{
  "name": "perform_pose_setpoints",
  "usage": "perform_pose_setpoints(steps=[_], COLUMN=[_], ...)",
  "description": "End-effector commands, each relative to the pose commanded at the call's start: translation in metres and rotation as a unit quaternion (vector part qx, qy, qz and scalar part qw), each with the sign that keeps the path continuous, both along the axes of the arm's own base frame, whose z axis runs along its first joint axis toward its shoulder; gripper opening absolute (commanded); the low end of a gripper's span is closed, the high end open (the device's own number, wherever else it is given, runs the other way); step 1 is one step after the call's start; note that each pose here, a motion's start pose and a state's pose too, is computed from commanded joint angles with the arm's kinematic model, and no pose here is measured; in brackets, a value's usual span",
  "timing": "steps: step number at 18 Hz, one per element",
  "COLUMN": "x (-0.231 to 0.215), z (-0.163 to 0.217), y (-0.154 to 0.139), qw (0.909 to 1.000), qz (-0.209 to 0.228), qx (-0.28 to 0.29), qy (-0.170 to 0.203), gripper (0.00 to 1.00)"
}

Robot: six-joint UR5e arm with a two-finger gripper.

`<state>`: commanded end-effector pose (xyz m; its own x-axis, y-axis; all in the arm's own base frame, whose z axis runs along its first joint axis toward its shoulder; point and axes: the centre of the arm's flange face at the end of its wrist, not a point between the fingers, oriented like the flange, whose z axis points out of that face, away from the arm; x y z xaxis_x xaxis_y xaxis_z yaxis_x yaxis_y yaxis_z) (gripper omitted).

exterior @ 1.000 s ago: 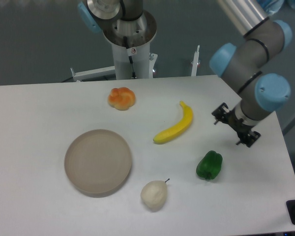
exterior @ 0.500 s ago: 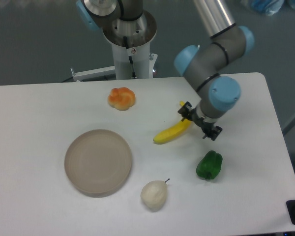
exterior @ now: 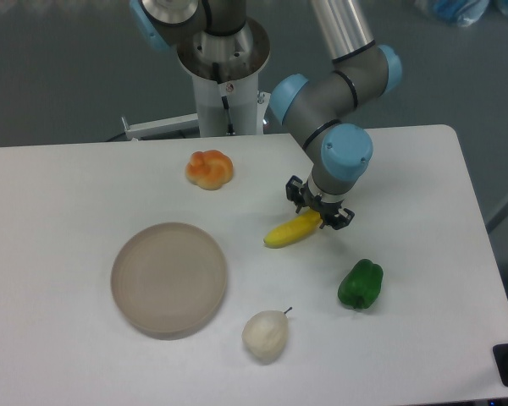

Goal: Pick up the banana from the table
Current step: 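Move the open gripper over the yellow banana and lower it, then lift the held banana up off the table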

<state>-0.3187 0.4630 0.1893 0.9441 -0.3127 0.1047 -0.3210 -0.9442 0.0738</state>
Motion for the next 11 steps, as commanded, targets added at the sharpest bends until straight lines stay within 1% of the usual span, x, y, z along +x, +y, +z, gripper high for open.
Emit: perform_pose_setpoints(steps=[1,3,5,6,8,10,11], x=[-0.001,-0.006,-0.019,-0.028,-0.047,-0.076,-0.090], z=[0.002,0.009,0.030,0.050,0.080,0.110,0.123], y=[-0.001,-0.002,0.003,0.000,-0.004,0.003,0.011], qw=[1.0000,0.9997,0.9995,0.9990,0.9987,0.9986,0.9982], qz=[-0.002,-0.006,-0.005,-0.005,-0.020,-0.030,-0.031], qx=[-0.006,-0.012,0.001,0.011,0.014,0.014,0.019], qy=[0.007,0.021,0.033,0.044,0.045,0.042,0.048], gripper=[0.00,0.00,0.00,0.00,0.00,0.00,0.00])
